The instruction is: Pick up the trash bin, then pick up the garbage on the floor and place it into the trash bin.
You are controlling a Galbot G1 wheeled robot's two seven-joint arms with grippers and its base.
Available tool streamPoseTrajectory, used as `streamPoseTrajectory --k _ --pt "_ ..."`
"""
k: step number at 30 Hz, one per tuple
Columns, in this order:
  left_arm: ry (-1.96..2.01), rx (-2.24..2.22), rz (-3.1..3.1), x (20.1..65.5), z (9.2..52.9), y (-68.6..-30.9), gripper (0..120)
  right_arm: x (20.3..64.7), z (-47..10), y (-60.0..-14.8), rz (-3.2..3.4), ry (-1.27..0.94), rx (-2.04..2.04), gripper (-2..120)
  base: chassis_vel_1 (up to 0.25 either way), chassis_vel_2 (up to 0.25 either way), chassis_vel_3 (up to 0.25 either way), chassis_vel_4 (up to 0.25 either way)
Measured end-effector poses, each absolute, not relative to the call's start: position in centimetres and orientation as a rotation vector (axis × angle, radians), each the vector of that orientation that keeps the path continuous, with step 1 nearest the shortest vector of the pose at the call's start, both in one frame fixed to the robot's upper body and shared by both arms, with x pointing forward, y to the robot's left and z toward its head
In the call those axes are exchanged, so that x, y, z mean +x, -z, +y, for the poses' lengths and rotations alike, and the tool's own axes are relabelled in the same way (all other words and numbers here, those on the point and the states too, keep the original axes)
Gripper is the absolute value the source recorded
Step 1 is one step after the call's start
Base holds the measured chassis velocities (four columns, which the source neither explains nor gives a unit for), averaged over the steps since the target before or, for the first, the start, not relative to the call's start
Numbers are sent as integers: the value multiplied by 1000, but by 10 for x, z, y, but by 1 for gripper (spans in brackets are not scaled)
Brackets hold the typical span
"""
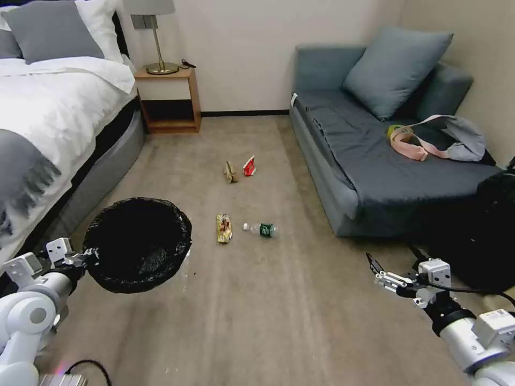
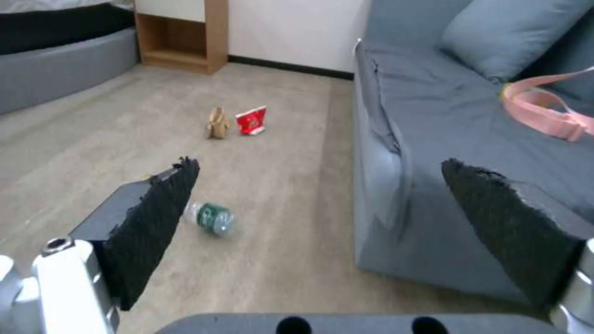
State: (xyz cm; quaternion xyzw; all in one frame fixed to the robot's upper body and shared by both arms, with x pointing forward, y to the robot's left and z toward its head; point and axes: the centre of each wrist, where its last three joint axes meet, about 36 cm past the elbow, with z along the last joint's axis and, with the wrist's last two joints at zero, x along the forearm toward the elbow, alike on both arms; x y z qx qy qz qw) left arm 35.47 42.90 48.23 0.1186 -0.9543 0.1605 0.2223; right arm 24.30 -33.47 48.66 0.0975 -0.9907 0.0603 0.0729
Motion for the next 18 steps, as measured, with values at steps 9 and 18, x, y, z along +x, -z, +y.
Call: streamPoseTrajectory --k 9,18 --pt "-451 335 -2632 353 430 -480 1 242 -333 -485 -2979 -181 291 100 -183 181 177 -184" --pt "-457 353 -2637 353 436 -482 1 242 -332 -484 -2980 -182 296 100 -153 155 165 -163"
